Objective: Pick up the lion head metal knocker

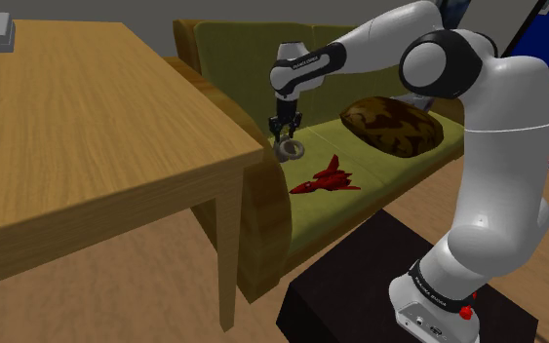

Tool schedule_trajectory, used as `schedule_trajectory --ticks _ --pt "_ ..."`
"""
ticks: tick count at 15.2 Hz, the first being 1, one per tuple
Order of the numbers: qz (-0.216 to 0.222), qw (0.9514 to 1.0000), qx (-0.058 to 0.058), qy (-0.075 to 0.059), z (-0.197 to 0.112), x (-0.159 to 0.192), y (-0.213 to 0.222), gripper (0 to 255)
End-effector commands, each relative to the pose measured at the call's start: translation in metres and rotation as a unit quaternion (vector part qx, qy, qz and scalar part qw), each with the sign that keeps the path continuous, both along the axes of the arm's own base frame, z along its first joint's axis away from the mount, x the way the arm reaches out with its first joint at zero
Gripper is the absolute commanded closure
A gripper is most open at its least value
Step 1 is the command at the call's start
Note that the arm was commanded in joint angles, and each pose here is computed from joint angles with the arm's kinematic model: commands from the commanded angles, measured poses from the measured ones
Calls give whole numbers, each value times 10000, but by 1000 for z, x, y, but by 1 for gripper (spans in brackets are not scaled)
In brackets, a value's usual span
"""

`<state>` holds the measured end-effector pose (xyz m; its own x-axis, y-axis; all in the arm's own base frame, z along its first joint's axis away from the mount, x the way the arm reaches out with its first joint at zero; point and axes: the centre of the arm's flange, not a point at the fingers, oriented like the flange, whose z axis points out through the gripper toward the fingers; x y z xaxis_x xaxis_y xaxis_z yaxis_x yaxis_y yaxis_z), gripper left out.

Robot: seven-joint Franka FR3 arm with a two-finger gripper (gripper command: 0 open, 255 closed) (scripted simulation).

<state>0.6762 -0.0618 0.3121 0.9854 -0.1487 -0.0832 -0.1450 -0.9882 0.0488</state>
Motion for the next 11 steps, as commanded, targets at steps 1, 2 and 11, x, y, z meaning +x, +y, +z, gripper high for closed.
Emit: schedule_trajectory --ticks 1,2,11 --pt "0 10000 0 -3 11 -1 0 255" --pt "0 10000 0 -3 16 0 0 255" --pt "0 10000 0 -3 54 0 0 255"
